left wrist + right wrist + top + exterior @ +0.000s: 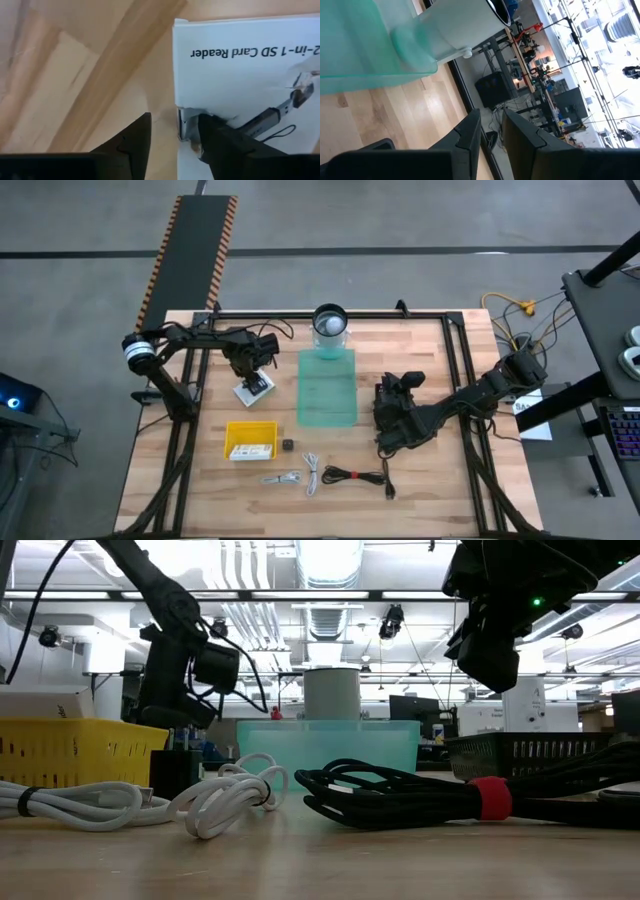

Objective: Pick and place items into bin
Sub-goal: Put the card reader box into the yellow bin

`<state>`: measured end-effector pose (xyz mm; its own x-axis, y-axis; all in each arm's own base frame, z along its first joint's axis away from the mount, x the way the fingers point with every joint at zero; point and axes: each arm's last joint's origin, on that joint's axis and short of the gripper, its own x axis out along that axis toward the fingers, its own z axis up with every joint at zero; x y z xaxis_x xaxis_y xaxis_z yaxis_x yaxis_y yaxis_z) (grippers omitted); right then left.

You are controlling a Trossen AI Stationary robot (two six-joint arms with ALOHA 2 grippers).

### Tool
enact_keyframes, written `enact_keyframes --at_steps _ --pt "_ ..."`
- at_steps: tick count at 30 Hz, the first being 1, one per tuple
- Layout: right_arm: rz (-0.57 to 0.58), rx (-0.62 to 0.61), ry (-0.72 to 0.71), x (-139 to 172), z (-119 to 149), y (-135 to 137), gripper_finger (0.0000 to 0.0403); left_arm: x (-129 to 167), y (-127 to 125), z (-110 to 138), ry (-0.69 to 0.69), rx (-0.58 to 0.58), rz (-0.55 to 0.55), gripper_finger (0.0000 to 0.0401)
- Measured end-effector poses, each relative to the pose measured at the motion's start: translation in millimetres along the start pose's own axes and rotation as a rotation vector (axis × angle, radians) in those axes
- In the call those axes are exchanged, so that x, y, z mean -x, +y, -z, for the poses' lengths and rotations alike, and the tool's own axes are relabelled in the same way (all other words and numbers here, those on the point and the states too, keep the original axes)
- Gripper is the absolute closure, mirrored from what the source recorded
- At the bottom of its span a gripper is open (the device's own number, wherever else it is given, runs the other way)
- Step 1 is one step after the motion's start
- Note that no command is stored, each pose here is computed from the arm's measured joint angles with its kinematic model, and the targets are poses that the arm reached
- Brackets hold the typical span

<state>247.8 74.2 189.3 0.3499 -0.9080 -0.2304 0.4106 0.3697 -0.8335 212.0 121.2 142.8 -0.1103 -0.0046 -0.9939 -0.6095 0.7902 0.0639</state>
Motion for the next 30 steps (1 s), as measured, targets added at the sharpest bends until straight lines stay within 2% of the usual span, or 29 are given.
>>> enact_keyframes --at_steps 3,8,10,15,20,25,30 --pt "0.0 0.0 0.0 0.1 0.0 0.0 0.0335 -2.0 -1.0 -0.8 0.01 -0.033 0.013 0.0284" --pt "0.0 0.001 0.0 0.1 0.0 0.0 0.0335 0.5 -2.1 -2.0 -0.003 -0.09 0.05 0.0369" --pt "0.0 0.003 0.0 0.1 0.0 0.0 0.0335 2.6 -2.2 -3.0 -0.014 -0.114 0.055 0.0391" --pt "0.0 0.005 0.0 0.1 0.1 -0.1 0.0335 9.9 -3.0 -5.9 -0.01 -0.133 0.066 0.0397" --pt "0.0 0.006 0.0 0.1 0.1 -0.1 0.0335 33.5 -1.9 -5.7 0.02 -0.136 0.032 0.04" --pt "0.0 0.005 0.0 0.1 0.1 -0.1 0.0335 62.5 -8.1 -6.7 -0.06 -0.163 0.012 0.04" --pt "0.0 0.006 0.0 0.1 0.1 -0.1 0.0335 94.5 -30.4 3.0 -0.186 -0.252 -0.022 0.0401"
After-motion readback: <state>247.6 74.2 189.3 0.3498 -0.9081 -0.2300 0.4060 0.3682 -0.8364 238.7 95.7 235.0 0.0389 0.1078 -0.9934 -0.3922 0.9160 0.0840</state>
